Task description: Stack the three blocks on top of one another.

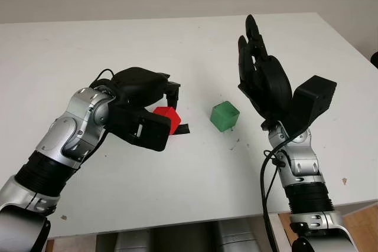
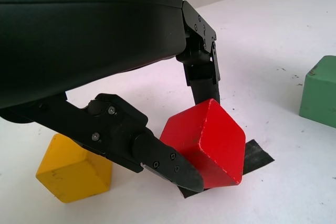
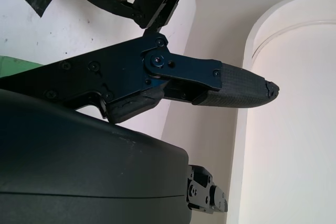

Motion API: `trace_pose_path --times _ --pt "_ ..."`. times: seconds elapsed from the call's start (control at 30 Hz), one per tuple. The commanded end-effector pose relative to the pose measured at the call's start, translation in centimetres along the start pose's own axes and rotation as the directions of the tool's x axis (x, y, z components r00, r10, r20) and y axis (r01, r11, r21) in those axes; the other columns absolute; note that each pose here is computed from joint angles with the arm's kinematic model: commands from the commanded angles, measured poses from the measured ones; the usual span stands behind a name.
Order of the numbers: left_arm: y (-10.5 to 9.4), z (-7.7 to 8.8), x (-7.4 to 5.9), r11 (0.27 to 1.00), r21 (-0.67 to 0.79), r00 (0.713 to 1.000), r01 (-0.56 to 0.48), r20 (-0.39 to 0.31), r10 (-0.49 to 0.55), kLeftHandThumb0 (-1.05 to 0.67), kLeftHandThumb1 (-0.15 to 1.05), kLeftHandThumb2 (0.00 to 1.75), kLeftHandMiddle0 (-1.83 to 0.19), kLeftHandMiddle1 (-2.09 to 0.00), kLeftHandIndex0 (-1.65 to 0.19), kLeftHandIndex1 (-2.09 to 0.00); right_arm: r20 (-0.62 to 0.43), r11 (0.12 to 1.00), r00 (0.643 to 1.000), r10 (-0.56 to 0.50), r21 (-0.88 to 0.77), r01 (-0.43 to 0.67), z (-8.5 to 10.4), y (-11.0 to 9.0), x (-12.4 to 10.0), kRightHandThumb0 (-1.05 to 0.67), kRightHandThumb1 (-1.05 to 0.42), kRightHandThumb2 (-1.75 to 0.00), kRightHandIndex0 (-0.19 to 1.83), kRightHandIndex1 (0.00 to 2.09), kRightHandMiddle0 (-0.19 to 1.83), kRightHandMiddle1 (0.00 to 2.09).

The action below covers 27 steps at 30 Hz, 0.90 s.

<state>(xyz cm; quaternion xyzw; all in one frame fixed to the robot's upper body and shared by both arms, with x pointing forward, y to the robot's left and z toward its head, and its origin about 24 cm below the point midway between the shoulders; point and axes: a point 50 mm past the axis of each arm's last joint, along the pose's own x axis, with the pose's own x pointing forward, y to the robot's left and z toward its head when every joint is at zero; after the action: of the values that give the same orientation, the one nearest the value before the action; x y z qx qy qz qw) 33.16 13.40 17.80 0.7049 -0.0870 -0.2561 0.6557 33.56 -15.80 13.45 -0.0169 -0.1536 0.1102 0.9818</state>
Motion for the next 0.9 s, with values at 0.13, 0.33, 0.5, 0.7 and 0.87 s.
trace_pose_path --times 0.13,0.33,0.5,0.7,0.87 --pt "-0.6 0.0 0.1 1.0 -0.029 1.0 0.005 0.004 -0.005 -0.35 0.91 0.05 -0.13 -0.06 -0.43 -1.3 0.03 1.0 1.0 0.001 -0.002 -0.001 0.7 0.1 0.0 -0.8 -1.05 -0.65 -0.19 0.0 -0.19 0.0" --pt "-0.8 -0.3 0.2 0.998 -0.06 1.0 -0.018 0.002 0.018 -0.38 0.95 0.06 -0.11 -0.05 -0.37 -1.36 0.032 1.0 0.999 -0.003 -0.001 0.003 0.6 0.1 0.0 -0.8 -1.05 -0.64 -0.19 0.0 -0.19 0.0" --pt "-1.2 -0.7 0.5 0.995 -0.097 0.999 -0.033 -0.008 0.032 -0.37 0.96 0.06 -0.09 -0.05 -0.33 -1.42 0.029 1.0 1.0 -0.011 0.003 0.011 0.5 0.2 0.0 -0.8 -1.05 -0.64 -0.19 0.0 -0.19 0.0" --pt "-1.7 -0.6 0.8 0.997 -0.059 0.998 -0.059 -0.013 0.058 -0.36 0.95 0.05 -0.11 -0.06 -0.34 -1.41 0.026 1.0 1.0 -0.01 -0.003 0.01 0.5 0.2 -0.1 -0.81 -1.05 -0.63 -0.19 0.0 -0.19 0.0" --pt "-2.0 -0.4 1.1 0.996 -0.017 0.996 -0.087 -0.002 0.087 -0.37 0.93 0.05 -0.13 -0.06 -0.38 -1.4 0.022 1.0 1.0 -0.008 0.003 0.008 0.5 0.2 -0.1 -0.81 -1.05 -0.63 -0.19 0.0 -0.19 0.0"
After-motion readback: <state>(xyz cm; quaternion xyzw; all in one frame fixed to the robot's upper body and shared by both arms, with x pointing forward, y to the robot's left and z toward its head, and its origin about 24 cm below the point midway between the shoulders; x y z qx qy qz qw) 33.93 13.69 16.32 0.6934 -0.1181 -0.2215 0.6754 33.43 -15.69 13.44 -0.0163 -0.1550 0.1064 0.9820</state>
